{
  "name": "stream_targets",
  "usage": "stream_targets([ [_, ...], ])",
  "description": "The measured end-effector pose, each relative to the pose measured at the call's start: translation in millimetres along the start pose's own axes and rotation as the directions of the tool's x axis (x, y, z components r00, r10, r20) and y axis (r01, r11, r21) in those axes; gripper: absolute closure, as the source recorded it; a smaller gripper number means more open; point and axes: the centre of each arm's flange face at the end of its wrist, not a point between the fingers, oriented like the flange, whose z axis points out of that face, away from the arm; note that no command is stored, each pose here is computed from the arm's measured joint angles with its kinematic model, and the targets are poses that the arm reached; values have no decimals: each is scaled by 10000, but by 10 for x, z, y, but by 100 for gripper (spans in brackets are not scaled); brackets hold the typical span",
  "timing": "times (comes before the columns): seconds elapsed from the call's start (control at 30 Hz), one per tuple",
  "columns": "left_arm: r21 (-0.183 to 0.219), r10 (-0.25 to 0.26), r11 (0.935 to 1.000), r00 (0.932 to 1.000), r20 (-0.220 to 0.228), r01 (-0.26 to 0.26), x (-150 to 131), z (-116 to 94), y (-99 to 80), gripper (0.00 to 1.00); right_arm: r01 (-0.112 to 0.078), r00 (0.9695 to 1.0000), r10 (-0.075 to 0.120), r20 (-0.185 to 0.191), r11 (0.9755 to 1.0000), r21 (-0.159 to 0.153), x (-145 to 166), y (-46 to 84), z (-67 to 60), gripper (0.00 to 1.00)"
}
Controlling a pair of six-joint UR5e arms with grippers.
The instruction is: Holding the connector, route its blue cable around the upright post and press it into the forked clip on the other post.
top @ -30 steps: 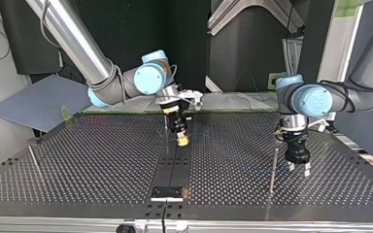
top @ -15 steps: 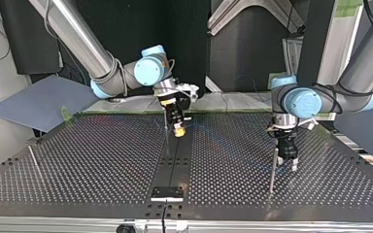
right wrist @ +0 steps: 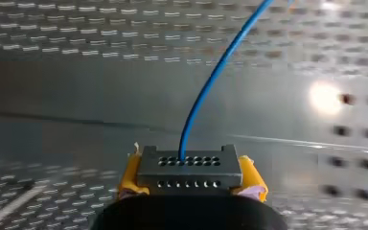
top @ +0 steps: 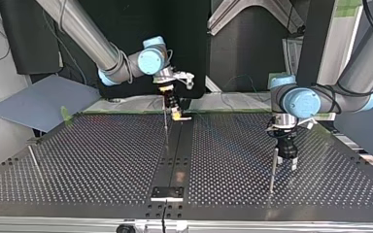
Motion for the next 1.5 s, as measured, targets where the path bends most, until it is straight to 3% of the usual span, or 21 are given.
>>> stream_targets([
  [0.13, -15, 0, 10000, 10000, 3, 0, 0, -1, 1, 0, 75, 9985, -74, 537, 10000, -20, -332, -47, -70, 100],
  [0.3, -22, 0, 10000, 10000, 5, 0, -1, 0, 3, 0, 121, 9958, -108, 904, 9998, -148, -590, -50, -120, 100],
  [0.53, -23, 0, 10000, 10000, 4, 0, -1, -1, 3, 0, -55, 9952, 86, 973, 9995, -322, -801, 34, -231, 100],
  [0.73, -22, 0, 10000, 10000, 4, 0, -1, -1, 2, 0, -29, 9958, 62, 918, 9993, -360, -948, 50, -269, 100],
  [0.97, -29, 0, 10000, 10000, 7, 0, 0, -2, 2, 0, 90, 9910, -9, 1342, 9982, -596, -1266, 49, -307, 100],
  [1.17, -34, 3, 10000, 10000, 9, -3, 0, -1, 3, 0, 185, 9858, -19, 1678, 9951, -975, -1574, 105, -336, 100],
  [1.33, -34, 1, 10000, 10000, 10, -1, -1, -1, 3, 0, 301, 9784, -31, 2069, 9914, -1276, -1869, 173, -380, 100],
  [1.5, -34, 0, 10000, 10000, 11, 0, -1, -1, 3, 0, 477, 9702, -45, 2423, 9838, -1728, -2165, 268, -443, 100],
])
